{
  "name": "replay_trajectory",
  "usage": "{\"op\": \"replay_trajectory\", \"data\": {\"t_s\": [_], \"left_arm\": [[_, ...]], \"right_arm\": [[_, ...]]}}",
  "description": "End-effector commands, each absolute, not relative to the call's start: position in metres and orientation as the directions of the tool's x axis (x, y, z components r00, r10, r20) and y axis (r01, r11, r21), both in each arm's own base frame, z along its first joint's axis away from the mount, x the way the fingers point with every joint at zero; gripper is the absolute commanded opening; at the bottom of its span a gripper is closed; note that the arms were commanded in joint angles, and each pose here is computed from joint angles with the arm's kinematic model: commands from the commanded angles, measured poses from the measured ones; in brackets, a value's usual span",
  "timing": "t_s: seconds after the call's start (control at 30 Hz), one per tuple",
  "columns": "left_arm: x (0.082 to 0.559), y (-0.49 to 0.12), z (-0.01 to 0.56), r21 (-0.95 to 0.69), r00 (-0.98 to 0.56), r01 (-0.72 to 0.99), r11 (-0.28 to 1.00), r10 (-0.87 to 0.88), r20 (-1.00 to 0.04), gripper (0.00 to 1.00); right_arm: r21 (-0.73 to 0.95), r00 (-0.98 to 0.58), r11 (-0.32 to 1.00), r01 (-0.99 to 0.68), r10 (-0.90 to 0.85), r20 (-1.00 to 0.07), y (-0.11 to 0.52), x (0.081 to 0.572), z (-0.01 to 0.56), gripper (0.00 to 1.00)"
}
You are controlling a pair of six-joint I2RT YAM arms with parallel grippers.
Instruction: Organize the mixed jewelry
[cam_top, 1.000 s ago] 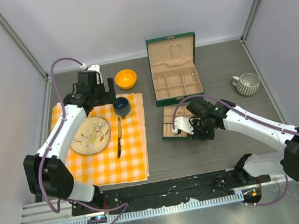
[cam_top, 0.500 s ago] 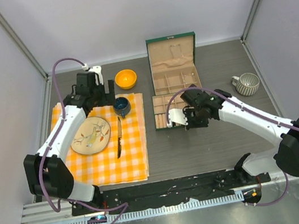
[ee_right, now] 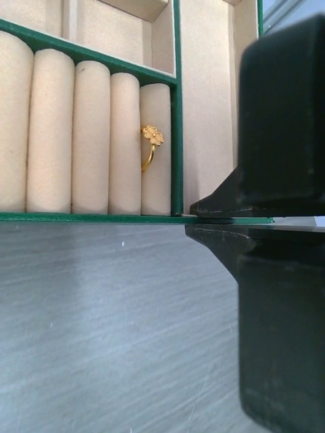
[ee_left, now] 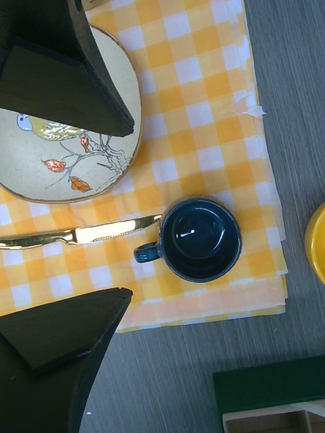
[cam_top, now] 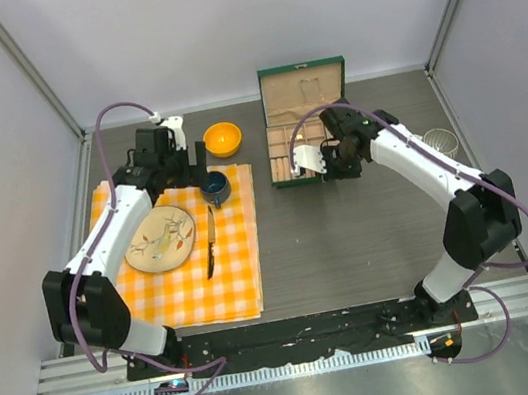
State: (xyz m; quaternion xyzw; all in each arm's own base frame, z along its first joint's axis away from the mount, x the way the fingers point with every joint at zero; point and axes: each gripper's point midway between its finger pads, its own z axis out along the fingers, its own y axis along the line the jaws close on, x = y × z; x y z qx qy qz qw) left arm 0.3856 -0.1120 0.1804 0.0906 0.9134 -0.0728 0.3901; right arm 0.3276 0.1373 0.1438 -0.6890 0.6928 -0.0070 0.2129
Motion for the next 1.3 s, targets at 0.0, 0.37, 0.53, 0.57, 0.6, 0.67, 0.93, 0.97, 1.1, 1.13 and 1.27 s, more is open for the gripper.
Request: {"op": "replay_trajectory", "data": {"t_s": [0.0,0.37,0.53,0.57,0.6,0.67,0.93,0.97,1.1,1.13,1.27], "left_arm": [[0.397,-0.118,0.192,-0.087,-0.653,0.251,0.964,0.103,-0.750,1.00],[0.402,-0.113,0.185,-0.087,-0.673,0.244,0.966,0.104,-0.732,1.00],[0.403,-0.112,0.184,-0.084,-0.675,0.244,0.966,0.107,-0.730,1.00],[0.402,-0.111,0.184,-0.080,-0.675,0.247,0.966,0.112,-0.730,1.00],[0.403,-0.111,0.184,-0.078,-0.675,0.247,0.966,0.114,-0.729,1.00],[0.404,-0.110,0.183,-0.074,-0.676,0.241,0.968,0.113,-0.728,1.00],[0.408,-0.109,0.180,-0.072,-0.686,0.237,0.969,0.114,-0.718,1.00],[0.408,-0.109,0.180,-0.070,-0.686,0.235,0.970,0.114,-0.719,1.00],[0.408,-0.109,0.181,-0.072,-0.684,0.236,0.969,0.113,-0.721,1.00],[0.408,-0.109,0.180,-0.072,-0.685,0.235,0.969,0.113,-0.719,1.00],[0.408,-0.109,0.182,-0.072,-0.681,0.236,0.969,0.112,-0.724,1.00]], "right_arm": [[-0.363,0.131,-0.006,-0.932,-0.938,-0.320,0.144,0.362,0.162,0.01],[-0.349,0.226,-0.108,-0.931,-0.922,-0.315,0.126,0.400,0.152,0.01],[-0.320,0.205,-0.096,-0.942,-0.923,-0.325,0.119,0.410,0.145,0.01],[-0.317,0.200,-0.093,-0.944,-0.924,-0.326,0.117,0.411,0.145,0.01],[-0.313,0.205,-0.099,-0.945,-0.923,-0.327,0.117,0.411,0.142,0.01],[-0.306,0.200,-0.095,-0.947,-0.922,-0.332,0.116,0.413,0.139,0.01],[-0.278,0.185,-0.089,-0.956,-0.922,-0.340,0.116,0.416,0.126,0.01],[-0.280,0.186,-0.089,-0.956,-0.922,-0.341,0.117,0.417,0.126,0.01],[-0.280,0.179,-0.083,-0.956,-0.924,-0.338,0.117,0.422,0.125,0.01],[-0.282,0.179,-0.083,-0.956,-0.924,-0.337,0.118,0.423,0.125,0.01],[-0.285,0.170,-0.071,-0.956,-0.925,-0.339,0.118,0.429,0.125,0.01]]}}
